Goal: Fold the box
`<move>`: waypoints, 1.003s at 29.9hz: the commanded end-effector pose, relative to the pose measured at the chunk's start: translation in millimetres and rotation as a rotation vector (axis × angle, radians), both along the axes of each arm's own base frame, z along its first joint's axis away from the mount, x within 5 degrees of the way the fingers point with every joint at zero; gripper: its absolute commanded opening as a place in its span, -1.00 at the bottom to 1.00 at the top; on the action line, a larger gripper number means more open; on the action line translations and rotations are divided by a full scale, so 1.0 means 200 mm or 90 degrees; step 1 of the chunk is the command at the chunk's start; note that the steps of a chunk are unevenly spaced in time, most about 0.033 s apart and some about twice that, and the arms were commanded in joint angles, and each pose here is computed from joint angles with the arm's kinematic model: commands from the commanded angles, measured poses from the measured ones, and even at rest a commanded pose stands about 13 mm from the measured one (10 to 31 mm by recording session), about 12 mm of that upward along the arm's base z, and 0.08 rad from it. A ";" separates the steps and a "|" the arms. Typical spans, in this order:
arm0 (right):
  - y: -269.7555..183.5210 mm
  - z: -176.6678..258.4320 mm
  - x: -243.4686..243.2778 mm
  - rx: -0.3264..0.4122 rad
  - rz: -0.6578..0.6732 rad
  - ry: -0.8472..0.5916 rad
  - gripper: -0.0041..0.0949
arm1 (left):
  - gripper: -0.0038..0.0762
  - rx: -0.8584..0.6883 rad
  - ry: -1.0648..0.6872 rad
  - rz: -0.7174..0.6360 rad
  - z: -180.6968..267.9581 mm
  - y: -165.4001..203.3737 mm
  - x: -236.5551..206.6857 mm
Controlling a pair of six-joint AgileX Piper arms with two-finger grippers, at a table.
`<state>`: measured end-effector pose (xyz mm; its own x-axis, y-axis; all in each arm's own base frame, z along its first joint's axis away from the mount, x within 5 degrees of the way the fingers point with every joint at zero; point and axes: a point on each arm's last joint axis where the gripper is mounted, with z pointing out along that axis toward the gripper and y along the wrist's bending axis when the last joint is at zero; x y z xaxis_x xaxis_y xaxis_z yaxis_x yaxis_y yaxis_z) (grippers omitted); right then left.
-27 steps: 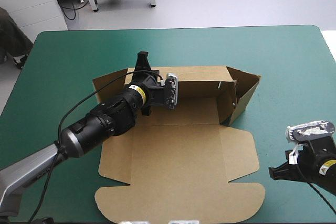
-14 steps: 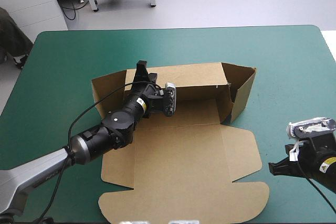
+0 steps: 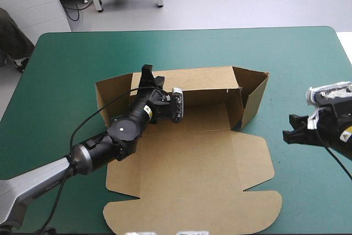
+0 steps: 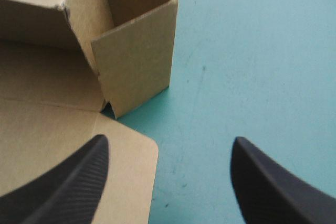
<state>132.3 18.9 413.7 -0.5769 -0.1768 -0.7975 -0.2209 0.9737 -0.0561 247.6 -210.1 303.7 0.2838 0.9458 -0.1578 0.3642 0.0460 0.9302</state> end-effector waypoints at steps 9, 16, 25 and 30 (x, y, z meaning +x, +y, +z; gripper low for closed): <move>0.06 0.09 0.51 0.052 0.002 -0.020 0.62 | -0.98 -0.045 -0.035 0.006 0.13 0.03 -0.04; 0.09 0.14 0.83 0.049 0.008 0.007 0.62 | -0.98 -0.041 -0.035 0.013 0.13 0.04 -0.04; 0.14 0.08 1.18 0.060 0.014 0.104 0.62 | -0.98 -0.045 -0.034 0.019 0.13 0.04 -0.03; 0.15 -0.02 1.27 0.071 0.006 0.152 0.62 | -0.98 -0.043 -0.038 0.031 0.13 0.05 -0.03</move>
